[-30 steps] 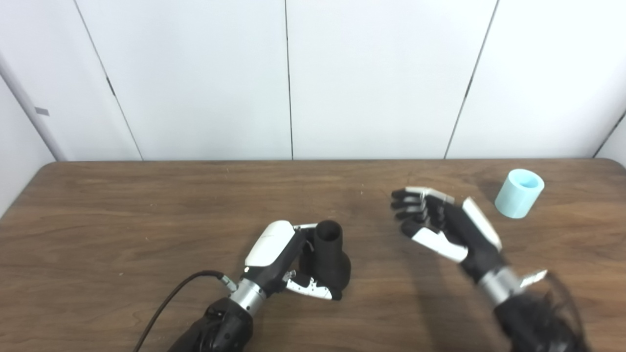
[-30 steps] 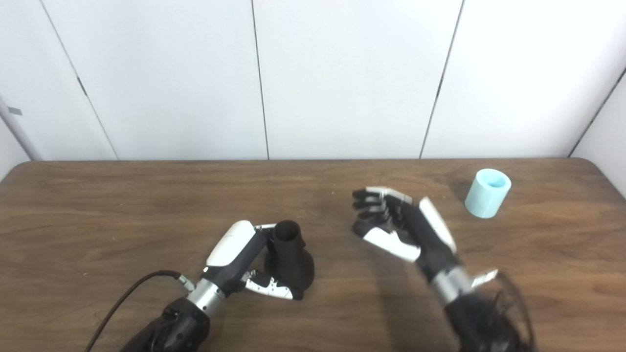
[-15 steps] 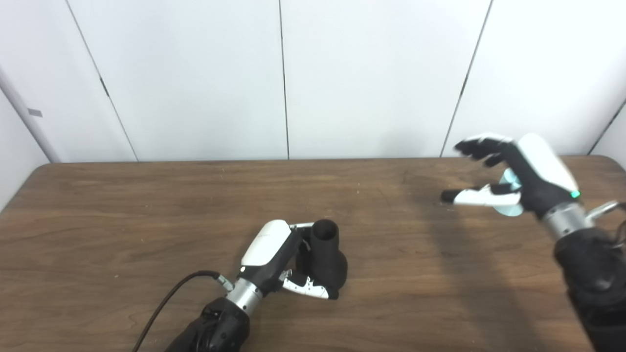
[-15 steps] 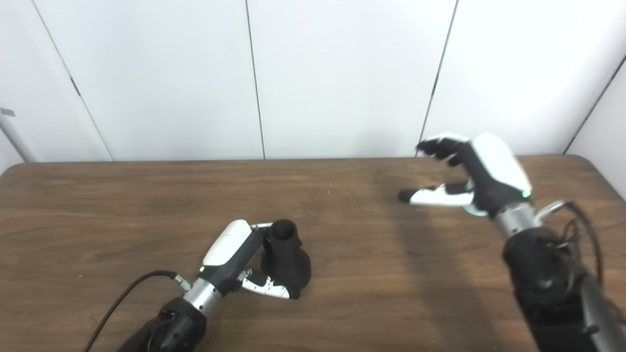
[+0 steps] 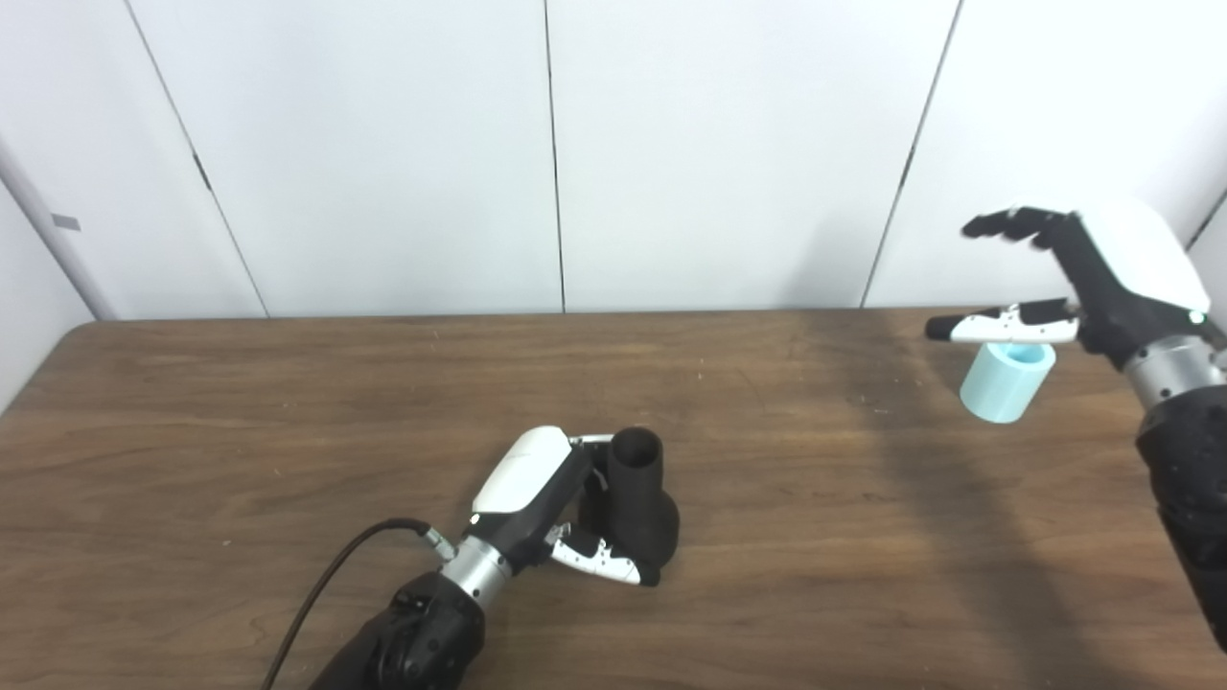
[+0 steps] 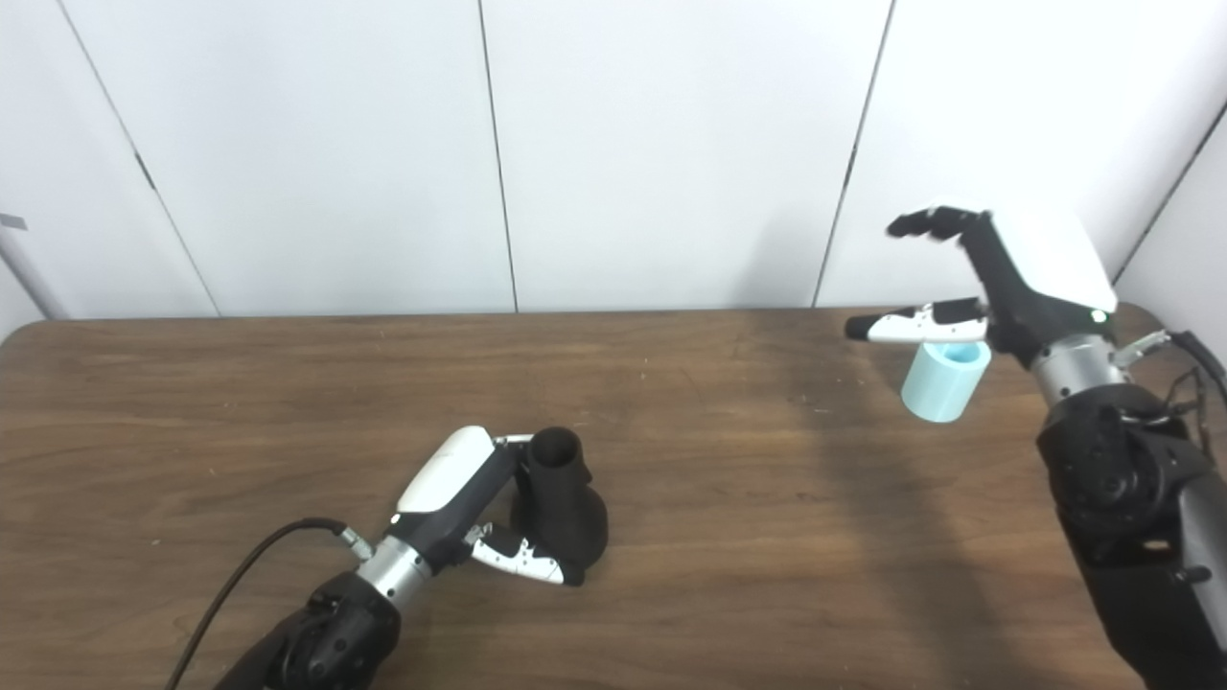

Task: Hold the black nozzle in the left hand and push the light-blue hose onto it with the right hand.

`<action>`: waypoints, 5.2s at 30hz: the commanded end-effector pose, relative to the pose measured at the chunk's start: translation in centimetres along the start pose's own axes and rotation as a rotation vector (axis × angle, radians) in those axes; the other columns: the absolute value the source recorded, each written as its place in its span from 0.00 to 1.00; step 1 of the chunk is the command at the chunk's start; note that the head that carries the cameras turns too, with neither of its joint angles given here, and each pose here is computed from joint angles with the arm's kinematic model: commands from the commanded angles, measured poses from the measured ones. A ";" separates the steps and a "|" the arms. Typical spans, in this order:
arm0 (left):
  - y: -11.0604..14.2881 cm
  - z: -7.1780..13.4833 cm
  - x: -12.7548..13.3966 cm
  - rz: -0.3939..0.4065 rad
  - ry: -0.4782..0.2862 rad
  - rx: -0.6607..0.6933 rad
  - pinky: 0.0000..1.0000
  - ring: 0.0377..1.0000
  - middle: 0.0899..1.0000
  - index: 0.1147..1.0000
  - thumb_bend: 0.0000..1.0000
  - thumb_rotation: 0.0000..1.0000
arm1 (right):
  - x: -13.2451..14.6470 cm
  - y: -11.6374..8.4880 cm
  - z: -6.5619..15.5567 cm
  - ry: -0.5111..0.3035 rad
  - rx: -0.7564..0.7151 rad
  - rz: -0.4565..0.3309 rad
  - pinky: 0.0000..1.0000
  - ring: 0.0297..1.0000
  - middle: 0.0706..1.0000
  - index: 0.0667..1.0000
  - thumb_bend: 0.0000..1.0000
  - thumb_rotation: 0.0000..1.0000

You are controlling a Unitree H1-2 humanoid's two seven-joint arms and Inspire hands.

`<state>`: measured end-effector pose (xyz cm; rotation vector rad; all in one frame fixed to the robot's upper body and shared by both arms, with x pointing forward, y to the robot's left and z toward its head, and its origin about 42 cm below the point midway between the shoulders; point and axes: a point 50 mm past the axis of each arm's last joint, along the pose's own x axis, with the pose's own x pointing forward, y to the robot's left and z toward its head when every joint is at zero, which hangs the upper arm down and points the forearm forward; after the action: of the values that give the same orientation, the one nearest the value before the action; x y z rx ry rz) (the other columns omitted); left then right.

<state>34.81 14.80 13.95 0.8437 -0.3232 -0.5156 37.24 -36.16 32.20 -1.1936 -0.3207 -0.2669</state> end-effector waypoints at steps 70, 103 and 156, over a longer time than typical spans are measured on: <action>-6.5 -3.2 -4.1 -0.342 0.254 0.004 0.46 0.45 0.44 0.42 0.52 0.09 | 10.1 1.3 -4.3 0.267 -0.294 0.279 0.46 0.61 0.74 0.78 1.00 0.19; -6.4 -3.2 -4.2 -0.346 0.263 0.002 0.46 0.45 0.43 0.42 0.52 0.09 | 10.0 1.2 -5.5 0.324 -0.394 0.347 0.41 0.57 0.68 0.67 1.00 0.16; -6.2 -3.2 -4.3 -0.355 0.268 0.013 0.45 0.44 0.43 0.42 0.52 0.09 | 10.0 0.9 -4.7 0.208 -0.395 0.319 0.09 0.14 0.22 0.45 0.52 0.13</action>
<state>34.67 14.39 14.36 0.8610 -0.3147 -0.5122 46.86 -39.66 27.96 -1.5251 0.1997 -0.0751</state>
